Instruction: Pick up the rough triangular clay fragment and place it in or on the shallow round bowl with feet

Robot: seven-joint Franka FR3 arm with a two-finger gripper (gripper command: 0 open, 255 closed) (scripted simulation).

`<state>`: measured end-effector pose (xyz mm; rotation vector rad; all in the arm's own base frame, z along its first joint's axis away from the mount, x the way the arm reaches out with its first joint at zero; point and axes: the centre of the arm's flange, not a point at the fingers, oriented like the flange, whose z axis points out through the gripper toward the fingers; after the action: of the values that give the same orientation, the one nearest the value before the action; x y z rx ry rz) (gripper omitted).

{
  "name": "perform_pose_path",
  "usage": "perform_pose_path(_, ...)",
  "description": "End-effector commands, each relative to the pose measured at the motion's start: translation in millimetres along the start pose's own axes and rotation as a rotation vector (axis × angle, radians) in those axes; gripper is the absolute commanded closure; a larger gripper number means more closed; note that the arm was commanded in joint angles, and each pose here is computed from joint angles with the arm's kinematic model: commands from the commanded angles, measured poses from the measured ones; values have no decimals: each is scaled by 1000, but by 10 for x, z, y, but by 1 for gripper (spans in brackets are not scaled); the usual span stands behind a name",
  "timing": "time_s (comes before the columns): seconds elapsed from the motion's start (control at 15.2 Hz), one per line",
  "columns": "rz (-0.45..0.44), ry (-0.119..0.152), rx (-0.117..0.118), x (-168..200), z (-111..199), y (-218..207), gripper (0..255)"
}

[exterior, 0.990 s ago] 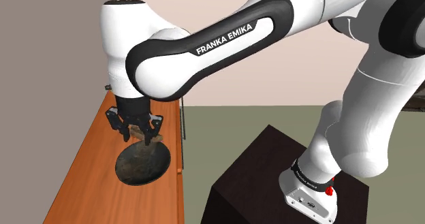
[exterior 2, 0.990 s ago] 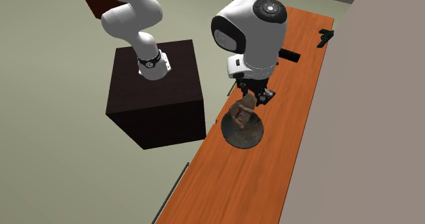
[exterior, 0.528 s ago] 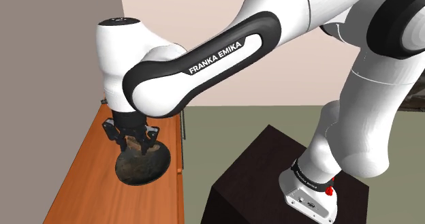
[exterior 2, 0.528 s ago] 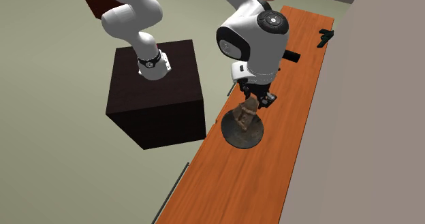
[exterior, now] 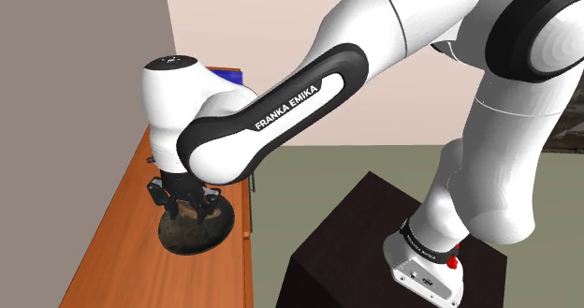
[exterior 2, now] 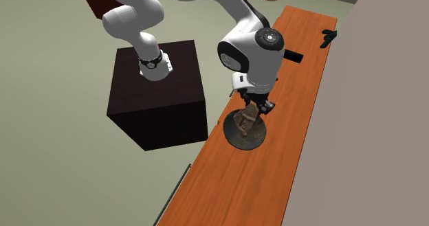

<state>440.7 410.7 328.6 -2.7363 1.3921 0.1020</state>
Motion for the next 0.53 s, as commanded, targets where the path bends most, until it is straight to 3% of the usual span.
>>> perform_pose_path(0.0, 0, 0, 1, 1, 97, -4, 255)
perform_pose_path(0.46, 0, 0, 1, 11, 206, 0, 255)
